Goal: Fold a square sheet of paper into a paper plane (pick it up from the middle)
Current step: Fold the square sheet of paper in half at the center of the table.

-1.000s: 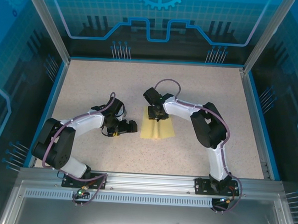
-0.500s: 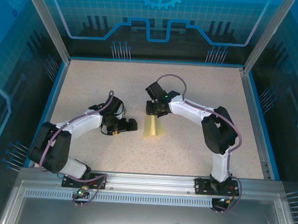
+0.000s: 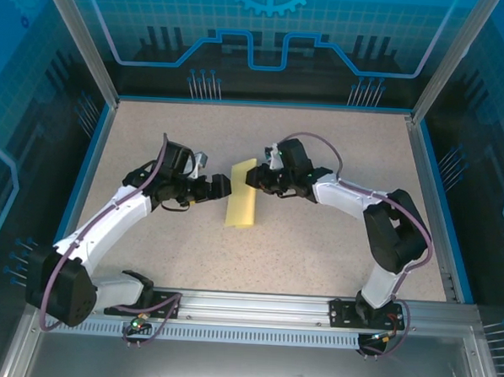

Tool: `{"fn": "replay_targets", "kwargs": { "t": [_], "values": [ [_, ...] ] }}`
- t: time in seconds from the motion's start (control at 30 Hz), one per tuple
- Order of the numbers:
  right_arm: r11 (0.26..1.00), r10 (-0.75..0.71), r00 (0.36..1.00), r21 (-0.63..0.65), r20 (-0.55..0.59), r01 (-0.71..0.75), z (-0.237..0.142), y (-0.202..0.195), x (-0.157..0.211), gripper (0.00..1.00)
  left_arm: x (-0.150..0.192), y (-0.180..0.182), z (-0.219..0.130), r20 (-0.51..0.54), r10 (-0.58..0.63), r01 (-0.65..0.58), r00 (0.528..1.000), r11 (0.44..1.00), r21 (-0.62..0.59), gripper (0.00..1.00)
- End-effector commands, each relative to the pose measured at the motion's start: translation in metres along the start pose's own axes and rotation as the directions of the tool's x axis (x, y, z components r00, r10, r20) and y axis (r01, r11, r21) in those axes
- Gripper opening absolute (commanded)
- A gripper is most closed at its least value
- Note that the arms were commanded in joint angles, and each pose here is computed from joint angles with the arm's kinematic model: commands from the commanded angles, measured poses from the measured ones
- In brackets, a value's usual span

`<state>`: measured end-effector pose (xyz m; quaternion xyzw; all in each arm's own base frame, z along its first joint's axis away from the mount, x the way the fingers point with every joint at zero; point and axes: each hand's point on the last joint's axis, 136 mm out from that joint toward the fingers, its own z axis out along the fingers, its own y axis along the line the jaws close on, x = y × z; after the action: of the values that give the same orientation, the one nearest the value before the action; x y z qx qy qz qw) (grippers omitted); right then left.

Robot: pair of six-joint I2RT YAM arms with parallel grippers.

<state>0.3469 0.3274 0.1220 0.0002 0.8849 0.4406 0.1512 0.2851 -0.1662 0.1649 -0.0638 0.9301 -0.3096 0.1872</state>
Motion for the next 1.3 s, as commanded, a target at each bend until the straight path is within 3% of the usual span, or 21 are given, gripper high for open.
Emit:
{"fn": "replay_targets", "kwargs": {
  "t": [0.0, 0.5, 0.9, 1.27],
  "values": [
    [0.996, 0.0, 0.999, -0.087, -0.048, -0.004, 0.004, -0.005, 0.009, 0.28, 0.004, -0.008, 0.012, -0.052, -0.066, 0.07, 0.996, 0.994, 0.083, 0.99],
    [0.998, -0.019, 0.983, 0.061, -0.182, 0.031, 0.003, -0.088, 0.048, 0.31, 0.031, -0.031, 0.083, -0.165, -0.061, 0.09, 0.985, 0.98, 0.18, 0.88],
    [0.996, -0.01, 0.975, 0.085, -0.22, 0.029, 0.004, -0.114, 0.053, 0.31, 0.049, -0.017, 0.112, -0.164, -0.018, 0.034, 0.986, 0.995, 0.092, 0.7],
    [0.996, 0.005, 0.976, 0.086, -0.216, 0.014, -0.001, -0.12, 0.053, 0.35, 0.062, -0.011, 0.136, -0.211, 0.015, -0.004, 0.977, 0.999, 0.053, 0.46]
  ]
}}
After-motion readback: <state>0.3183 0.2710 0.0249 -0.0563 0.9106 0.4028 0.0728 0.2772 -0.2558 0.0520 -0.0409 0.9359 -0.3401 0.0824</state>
